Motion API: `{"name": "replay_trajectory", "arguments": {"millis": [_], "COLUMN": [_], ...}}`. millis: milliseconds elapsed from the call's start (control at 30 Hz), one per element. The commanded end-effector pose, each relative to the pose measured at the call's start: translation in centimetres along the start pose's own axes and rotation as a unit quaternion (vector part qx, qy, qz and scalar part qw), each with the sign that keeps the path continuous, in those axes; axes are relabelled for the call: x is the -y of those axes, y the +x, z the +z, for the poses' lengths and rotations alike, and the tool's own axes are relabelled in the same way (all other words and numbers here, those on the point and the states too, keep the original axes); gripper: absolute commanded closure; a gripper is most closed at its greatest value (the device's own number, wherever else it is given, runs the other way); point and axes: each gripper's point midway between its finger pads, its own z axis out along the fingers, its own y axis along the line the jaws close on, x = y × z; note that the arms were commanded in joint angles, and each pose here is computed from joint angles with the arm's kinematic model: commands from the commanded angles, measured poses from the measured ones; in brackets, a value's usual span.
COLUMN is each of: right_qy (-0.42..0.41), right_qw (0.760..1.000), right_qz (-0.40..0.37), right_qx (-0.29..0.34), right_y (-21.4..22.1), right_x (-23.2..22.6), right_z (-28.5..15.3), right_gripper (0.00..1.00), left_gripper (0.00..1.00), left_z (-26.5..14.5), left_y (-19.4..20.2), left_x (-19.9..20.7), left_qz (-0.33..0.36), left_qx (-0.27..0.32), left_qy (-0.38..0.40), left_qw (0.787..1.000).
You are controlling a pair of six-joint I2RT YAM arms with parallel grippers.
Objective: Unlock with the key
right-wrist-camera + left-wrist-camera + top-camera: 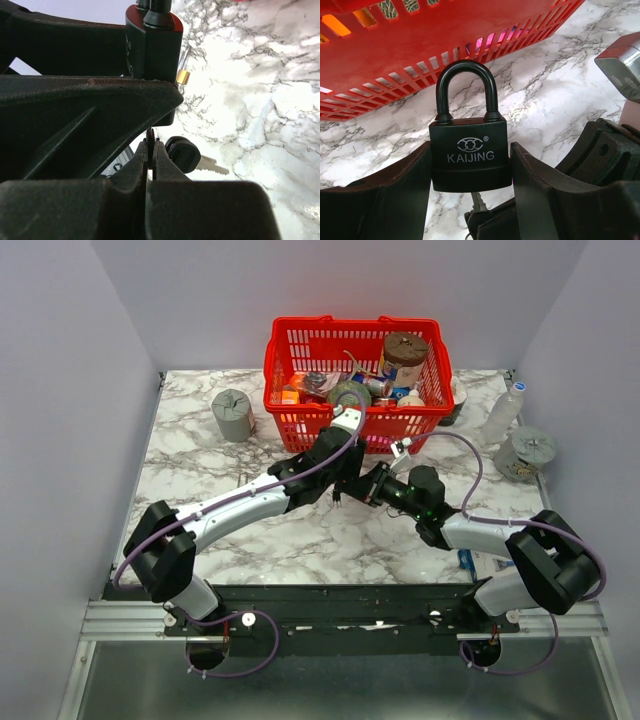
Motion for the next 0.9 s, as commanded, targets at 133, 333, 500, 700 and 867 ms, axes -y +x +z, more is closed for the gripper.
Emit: {"name": "replay_trajectory", "arguments": {"millis": [133,333,500,700,867], "right_qy": [-0.078,-0.051,-0.045,-0.046,-0.046], "right_qw": [0.972,0.970,0.965,0.965,0.964], "right_qz": [-0.054,-0.077,-0.100,-0.107,-0.108], "right_qx": [0.213,0.224,0.238,0.237,0.238], "right_y": [-10.5,-11.3,-12.5,-13.2,-13.3], "right_x": [-5.0,-4.4,-5.1,-5.4,-5.3], "right_z": [-1.7,-1.4,-1.2,0.0,0.2], "right_gripper": [0.99,0.99,0.99,0.99,0.99], "left_gripper": [0.97,0.97,0.97,0.97,0.97], "left_z": [-2.7,-3.0,-3.0,-3.1,-3.1], "left_y": [4.3,4.2,4.5,4.4,4.4], "left_x": [3.2,3.9,4.1,4.3,4.3], "left_qz": [0.003,-0.013,-0.013,-0.017,-0.017], "left_qx": [-0.089,-0.093,-0.098,-0.097,-0.097], "left_qy": [0.075,0.095,0.099,0.105,0.104], "left_qw": [0.993,0.991,0.990,0.990,0.990]}}
